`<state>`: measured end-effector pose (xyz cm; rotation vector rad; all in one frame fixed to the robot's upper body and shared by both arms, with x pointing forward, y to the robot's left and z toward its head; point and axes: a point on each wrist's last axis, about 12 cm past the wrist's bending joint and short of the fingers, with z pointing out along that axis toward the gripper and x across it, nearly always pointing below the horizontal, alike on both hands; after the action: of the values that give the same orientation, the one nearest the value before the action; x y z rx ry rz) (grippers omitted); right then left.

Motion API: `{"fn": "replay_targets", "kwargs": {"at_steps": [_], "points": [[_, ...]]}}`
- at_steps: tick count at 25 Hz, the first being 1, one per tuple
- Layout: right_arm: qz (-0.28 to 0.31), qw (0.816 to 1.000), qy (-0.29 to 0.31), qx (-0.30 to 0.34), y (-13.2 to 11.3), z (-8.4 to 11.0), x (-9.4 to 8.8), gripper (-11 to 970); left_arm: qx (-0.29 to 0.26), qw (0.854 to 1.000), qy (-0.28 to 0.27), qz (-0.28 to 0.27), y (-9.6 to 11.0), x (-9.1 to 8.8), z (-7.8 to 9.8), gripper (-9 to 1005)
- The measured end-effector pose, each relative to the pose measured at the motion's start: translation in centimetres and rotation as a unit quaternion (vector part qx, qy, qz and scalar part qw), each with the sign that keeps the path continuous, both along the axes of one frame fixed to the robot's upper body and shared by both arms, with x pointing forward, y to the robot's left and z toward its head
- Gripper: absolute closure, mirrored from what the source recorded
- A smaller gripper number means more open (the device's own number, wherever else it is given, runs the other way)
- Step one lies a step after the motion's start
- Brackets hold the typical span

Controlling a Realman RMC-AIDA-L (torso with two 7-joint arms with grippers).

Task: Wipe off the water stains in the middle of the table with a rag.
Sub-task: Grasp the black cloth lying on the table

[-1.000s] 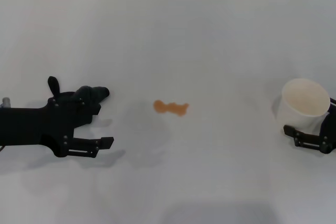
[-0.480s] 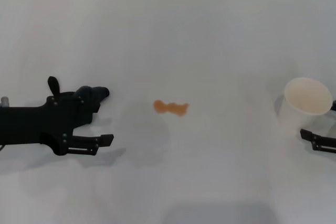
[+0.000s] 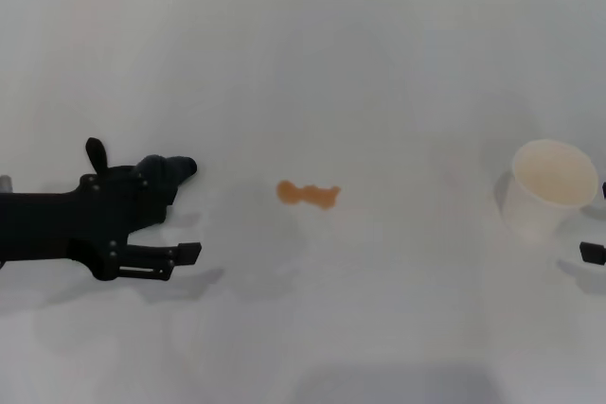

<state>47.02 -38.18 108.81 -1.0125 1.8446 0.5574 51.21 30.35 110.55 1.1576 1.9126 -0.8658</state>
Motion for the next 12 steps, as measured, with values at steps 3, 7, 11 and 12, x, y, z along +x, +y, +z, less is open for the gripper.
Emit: {"fn": "replay_targets", "kwargs": {"at_steps": [3,7,11,12], "points": [[0.020,0.999,0.020,-0.021,0.5,1.0,0.8,84,0.007,1.000,0.010,0.000,0.1,0.0,0.1,121],[0.040,0.998,0.034,-0.045,1.3,1.9,1.7,84,0.017,1.000,0.012,0.006,0.4,0.0,0.4,121],[0.055,0.996,0.045,-0.059,1.9,2.8,2.3,84,0.034,0.999,0.027,0.018,0.9,0.1,0.7,121],[0.057,0.995,0.046,-0.061,2.0,3.0,2.4,84,0.037,0.999,0.030,0.020,1.0,0.1,0.7,121]]}}
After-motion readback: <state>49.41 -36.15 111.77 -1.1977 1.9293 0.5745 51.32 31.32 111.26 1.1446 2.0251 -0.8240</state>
